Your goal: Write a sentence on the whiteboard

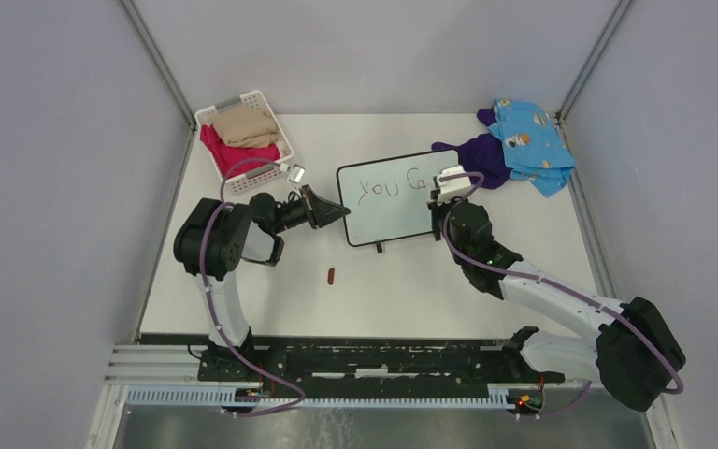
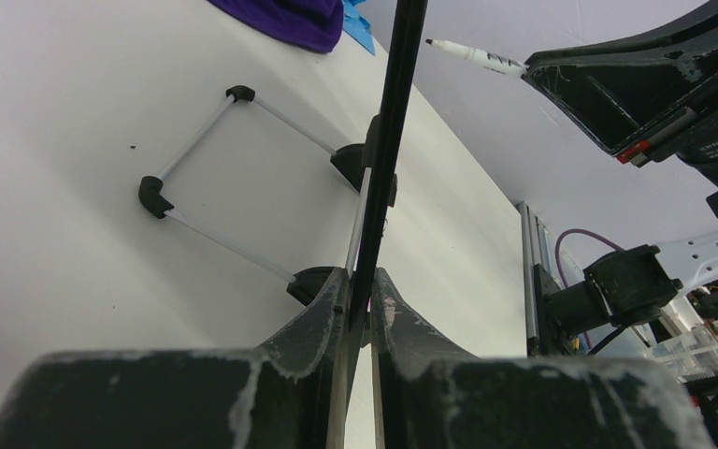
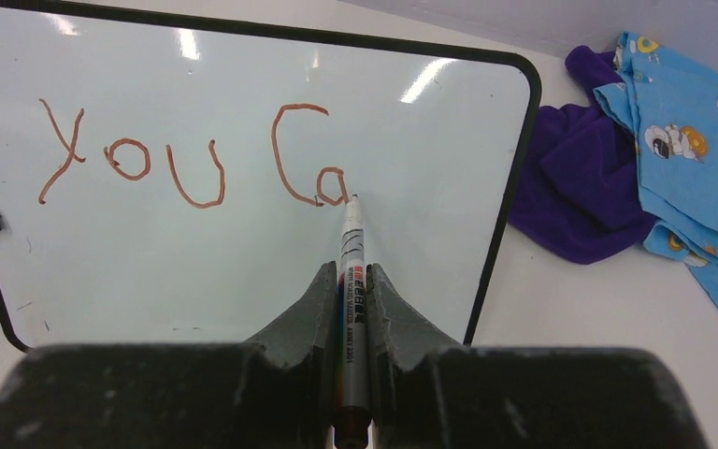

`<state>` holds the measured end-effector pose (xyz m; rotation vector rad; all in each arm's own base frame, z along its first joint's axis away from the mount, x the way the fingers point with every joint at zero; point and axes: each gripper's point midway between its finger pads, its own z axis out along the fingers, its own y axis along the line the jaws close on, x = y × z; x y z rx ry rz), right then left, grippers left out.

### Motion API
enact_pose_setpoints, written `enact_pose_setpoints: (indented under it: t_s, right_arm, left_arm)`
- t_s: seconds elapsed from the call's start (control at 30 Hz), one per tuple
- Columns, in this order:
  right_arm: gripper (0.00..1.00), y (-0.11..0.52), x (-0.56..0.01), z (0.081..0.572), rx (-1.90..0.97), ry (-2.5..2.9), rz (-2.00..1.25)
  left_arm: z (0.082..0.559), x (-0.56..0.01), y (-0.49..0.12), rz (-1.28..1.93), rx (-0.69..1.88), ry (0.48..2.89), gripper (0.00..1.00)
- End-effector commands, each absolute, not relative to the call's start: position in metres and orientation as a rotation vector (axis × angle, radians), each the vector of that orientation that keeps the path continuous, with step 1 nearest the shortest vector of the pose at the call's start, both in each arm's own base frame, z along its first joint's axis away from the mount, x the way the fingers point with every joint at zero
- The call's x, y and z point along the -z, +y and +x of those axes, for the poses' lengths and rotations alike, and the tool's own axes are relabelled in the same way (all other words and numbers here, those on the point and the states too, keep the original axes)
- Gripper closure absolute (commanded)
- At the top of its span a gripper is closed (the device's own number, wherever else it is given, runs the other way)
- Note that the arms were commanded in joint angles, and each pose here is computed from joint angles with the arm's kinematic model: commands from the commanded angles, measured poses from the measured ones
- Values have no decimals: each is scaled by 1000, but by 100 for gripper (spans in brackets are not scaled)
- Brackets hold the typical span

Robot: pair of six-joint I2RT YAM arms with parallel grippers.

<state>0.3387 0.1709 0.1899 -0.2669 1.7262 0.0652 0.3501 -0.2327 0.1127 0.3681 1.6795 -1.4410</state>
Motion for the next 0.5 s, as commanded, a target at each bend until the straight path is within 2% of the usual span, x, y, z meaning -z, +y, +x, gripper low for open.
enact_pose_setpoints:
  t_s: [0.0, 0.47]
  right_arm:
    - [100, 167, -231, 347, -77, 1632, -190]
    - [100, 175, -234, 358, -86, 1633, -196]
  left_arm:
    - [353, -109, -232, 395, 1419, 1669, 87]
    - [353, -110, -232, 394, 1420, 1670, 87]
